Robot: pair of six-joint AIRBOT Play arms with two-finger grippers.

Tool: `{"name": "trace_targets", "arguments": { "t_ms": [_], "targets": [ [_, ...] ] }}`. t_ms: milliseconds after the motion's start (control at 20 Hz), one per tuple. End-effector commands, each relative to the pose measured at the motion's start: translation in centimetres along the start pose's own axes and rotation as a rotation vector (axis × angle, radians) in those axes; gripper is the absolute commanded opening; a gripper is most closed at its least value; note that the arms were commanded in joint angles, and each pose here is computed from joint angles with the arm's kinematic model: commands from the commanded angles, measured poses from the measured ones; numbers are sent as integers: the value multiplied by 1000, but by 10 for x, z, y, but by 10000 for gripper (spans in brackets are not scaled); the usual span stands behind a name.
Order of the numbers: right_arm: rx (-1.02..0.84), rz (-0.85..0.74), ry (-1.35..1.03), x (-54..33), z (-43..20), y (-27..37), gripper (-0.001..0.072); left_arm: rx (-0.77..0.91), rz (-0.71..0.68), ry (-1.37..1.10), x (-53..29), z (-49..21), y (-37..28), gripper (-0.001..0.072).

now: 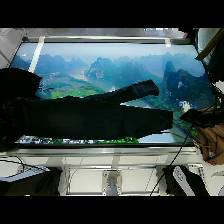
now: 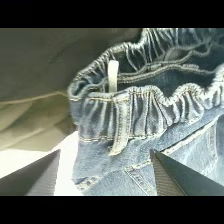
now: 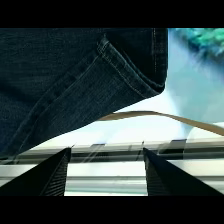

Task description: Fold the clothes and pants, and hang the long-sleeved shirts on hangers.

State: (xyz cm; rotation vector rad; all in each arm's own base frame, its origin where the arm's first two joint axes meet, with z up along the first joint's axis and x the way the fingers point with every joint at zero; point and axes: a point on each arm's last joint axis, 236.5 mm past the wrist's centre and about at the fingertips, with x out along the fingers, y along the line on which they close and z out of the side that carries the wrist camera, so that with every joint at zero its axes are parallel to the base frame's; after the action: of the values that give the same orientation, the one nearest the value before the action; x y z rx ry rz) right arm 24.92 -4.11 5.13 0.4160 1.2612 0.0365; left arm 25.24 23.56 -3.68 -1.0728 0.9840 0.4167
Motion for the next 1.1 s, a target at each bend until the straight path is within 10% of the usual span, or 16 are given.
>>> {"name": "trace_targets", "arguments": {
  "t_ms": [0,50,250,450,1050],
  "targets": [
    [0,-3,-12,0,3,-1,507,37,-8,64,28,-9,-10,645],
    [0,-2,-11,0,2,-1,507,49,-2,63,36,-8,-12,623],
    [-8,-24,2,-4,-4,-4,506,42,-5,6,41,6,-21,35],
    [-20,-147,-32,-12,-13,-26,508,93,2,-49,22,13,-24,31],
    [260,136,-80,130,15,-25,508,146,-3,-137,-12,19,-44,31]
  ]
}}
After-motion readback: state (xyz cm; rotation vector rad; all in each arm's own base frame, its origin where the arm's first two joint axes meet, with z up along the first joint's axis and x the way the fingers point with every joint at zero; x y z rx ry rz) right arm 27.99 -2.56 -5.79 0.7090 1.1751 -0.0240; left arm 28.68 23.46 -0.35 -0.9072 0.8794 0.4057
